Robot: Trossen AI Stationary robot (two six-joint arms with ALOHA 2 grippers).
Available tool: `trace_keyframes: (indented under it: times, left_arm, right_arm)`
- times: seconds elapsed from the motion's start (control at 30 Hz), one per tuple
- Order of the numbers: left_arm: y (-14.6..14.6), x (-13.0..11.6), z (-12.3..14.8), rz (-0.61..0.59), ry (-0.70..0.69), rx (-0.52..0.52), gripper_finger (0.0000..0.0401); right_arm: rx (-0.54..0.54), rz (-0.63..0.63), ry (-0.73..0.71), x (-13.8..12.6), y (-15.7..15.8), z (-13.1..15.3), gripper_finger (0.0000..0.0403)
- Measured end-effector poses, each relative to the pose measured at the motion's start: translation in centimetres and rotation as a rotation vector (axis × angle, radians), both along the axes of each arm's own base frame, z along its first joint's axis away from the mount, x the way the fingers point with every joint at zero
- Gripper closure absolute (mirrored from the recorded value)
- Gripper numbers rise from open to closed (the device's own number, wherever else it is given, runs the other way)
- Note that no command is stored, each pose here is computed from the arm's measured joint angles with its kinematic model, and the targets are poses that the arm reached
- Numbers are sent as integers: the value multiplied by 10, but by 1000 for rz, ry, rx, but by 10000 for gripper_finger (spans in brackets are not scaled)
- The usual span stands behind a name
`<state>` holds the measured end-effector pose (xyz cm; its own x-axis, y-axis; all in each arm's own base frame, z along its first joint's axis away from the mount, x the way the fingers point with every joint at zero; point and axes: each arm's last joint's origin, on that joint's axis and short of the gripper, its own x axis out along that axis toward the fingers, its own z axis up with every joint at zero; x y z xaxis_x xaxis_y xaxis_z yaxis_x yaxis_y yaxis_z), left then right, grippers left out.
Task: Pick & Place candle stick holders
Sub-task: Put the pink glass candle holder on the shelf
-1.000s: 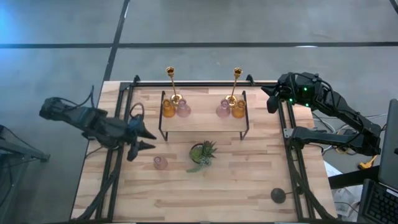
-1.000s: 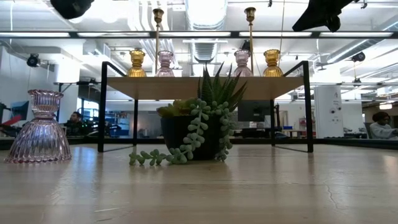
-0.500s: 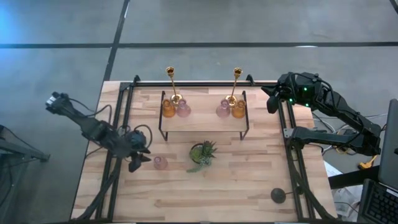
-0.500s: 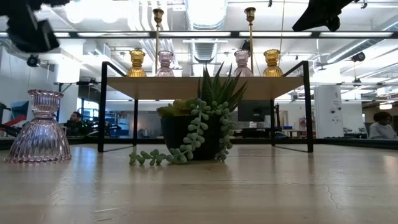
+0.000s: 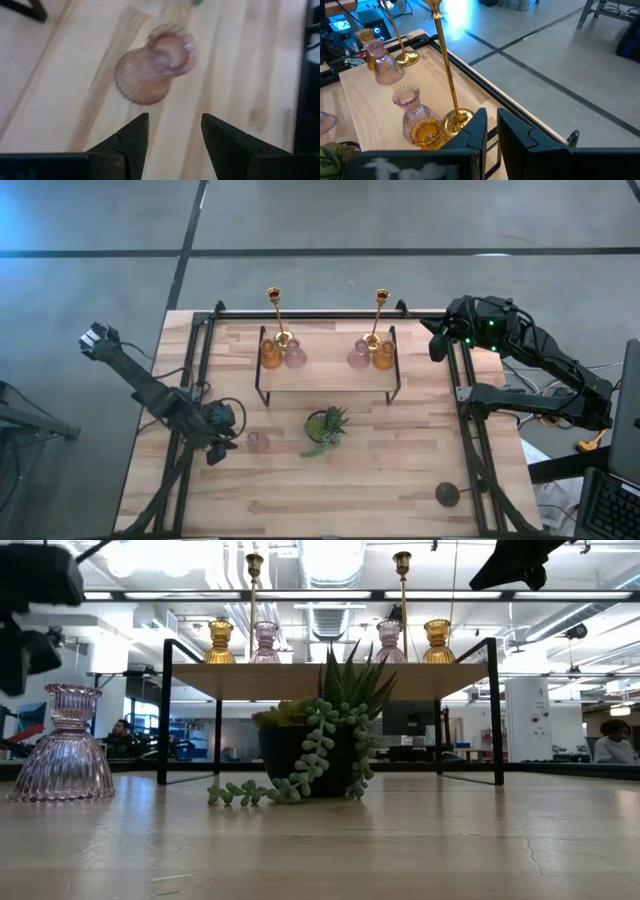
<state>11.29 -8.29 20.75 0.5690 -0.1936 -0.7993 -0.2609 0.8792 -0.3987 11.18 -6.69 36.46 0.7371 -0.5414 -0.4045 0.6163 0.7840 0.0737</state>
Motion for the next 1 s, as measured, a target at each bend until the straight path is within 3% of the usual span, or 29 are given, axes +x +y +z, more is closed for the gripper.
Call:
trace_keyframes:
  times: [0.3,0.57,0.73,1.0]
  left_arm:
    - [1,-4,-32,-23,24,1,216]
    - [-7,5,-46,-67,-173,-115,220]
    - [-4,1,-60,-151,-179,-28,221]
    - [0,2,-64,-75,-220,74,223]
  right_arm:
    - [1,0,0,0,0,0,365]
    - [-11,7,11,1,0,0,365]
    - [-10,10,24,2,-1,-1,365]
    - [-21,18,38,3,-2,-2,364]
